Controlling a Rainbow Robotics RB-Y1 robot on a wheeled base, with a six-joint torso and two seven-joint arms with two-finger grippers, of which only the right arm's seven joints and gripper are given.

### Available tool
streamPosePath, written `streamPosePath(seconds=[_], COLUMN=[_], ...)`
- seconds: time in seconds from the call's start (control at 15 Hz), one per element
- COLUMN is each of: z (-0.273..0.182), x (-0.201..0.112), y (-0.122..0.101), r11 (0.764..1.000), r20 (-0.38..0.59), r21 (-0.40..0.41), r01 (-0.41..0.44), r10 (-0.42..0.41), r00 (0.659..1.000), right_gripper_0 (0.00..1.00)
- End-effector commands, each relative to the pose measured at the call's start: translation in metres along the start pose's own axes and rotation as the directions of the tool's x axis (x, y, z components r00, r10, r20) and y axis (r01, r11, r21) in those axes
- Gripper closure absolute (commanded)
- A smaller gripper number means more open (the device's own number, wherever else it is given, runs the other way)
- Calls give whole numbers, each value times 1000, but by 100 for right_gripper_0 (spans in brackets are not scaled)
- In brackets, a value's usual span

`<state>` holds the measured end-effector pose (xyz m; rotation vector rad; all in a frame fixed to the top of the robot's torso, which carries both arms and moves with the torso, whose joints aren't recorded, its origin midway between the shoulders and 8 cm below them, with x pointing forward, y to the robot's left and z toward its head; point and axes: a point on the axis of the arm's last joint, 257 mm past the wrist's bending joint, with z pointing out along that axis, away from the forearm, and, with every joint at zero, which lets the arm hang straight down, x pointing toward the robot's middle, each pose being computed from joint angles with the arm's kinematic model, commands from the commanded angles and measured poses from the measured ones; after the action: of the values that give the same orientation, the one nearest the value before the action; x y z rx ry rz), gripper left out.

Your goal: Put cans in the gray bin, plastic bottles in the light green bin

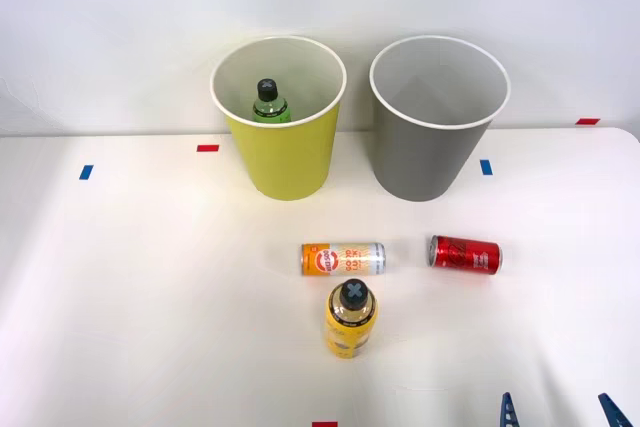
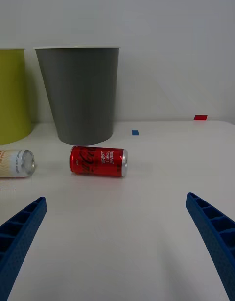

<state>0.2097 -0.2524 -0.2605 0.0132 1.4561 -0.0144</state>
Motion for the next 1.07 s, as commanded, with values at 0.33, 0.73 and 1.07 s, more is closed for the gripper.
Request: streamPosePath(seconds=[0.33, 0.73, 1.07], z=[0, 0, 0], x=[0, 0, 0], y=[0, 0, 0], r11=[1000, 1000, 1000], r20=[0, 0, 0], r21=[0, 0, 0], r01=[0, 0, 0], r10=[0, 0, 0], r00=[1000, 1000, 1000], right_gripper_0=[2, 2, 2])
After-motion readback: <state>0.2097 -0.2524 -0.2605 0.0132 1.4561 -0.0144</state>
